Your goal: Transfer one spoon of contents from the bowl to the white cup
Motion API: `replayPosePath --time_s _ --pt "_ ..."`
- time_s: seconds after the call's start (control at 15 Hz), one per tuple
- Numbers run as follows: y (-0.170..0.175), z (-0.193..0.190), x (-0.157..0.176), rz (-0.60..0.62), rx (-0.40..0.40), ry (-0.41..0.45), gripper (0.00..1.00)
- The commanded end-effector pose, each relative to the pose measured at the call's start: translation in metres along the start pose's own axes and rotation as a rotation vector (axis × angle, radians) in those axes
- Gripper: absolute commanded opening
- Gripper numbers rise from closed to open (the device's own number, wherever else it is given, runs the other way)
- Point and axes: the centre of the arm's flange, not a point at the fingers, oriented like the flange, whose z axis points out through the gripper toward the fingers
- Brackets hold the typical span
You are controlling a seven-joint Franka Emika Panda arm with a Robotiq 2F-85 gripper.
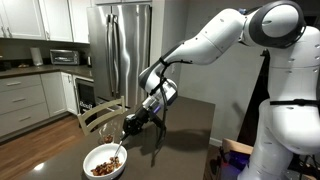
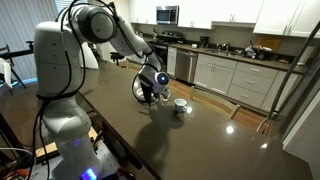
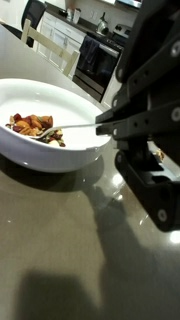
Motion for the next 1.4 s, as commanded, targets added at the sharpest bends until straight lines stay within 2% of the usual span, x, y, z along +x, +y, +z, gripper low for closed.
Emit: replayPosePath --time_s 0.0,0.53,0.8,1.13,1.33 --pt "-0.005 -0.01 -0.003 -0.024 0.016 0.014 0.04" --pt "-0.032 -0.036 -0.004 -0.062 0.024 0.051 0.04" --pt "-0.042 -0.044 -0.006 -0.095 -0.007 0.082 0.04" --pt "-0.039 -0.045 -0.005 -0.089 -0.02 0.099 0.04" --pt "-0.029 -0.046 -0.004 -0.067 -0.001 0.095 0.04"
